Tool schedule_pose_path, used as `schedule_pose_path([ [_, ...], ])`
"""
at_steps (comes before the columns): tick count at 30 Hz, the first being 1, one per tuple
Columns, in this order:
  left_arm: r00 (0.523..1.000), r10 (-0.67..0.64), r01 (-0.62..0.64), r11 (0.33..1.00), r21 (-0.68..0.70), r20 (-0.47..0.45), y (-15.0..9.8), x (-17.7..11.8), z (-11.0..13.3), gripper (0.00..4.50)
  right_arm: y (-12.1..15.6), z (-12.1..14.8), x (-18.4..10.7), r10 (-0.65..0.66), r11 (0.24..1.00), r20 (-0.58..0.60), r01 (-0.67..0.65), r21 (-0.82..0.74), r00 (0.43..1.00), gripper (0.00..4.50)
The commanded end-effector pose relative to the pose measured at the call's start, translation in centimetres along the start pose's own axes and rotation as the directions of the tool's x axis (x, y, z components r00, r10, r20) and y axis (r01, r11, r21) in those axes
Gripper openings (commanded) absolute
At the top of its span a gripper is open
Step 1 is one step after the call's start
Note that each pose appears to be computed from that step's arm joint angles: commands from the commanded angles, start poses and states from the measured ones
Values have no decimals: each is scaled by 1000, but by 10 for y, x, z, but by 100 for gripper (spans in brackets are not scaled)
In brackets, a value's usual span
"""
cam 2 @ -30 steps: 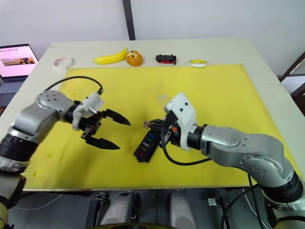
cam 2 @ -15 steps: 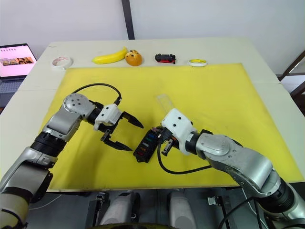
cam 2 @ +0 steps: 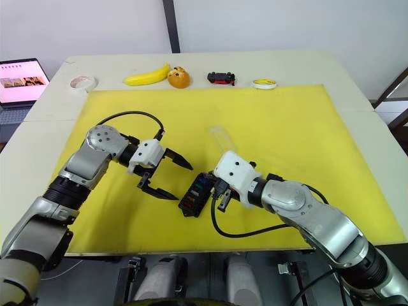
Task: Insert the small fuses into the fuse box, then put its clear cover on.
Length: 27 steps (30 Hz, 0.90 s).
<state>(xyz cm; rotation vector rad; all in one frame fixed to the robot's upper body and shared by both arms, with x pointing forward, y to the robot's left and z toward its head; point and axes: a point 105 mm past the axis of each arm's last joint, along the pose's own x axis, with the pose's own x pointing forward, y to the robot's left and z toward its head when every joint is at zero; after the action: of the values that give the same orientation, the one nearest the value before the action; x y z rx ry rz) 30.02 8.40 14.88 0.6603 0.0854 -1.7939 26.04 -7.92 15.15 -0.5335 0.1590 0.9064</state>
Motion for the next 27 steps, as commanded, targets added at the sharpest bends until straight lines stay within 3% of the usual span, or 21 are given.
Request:
schedule_pose_path([
  [1,1000,26,-26,999,33,3,4,-5,8,447,-3,6,0,-14,999,32,15,-29,999,0],
  [14,999,38,-37,999,33,-9,5,-5,5,447,-5,17,-1,-8,998,67,12,-65,998,0],
  [27,999,43,-43,998,35,-5,6,-3,6,447,-8,7,5,-8,992,47,14,-126,999,0],
])
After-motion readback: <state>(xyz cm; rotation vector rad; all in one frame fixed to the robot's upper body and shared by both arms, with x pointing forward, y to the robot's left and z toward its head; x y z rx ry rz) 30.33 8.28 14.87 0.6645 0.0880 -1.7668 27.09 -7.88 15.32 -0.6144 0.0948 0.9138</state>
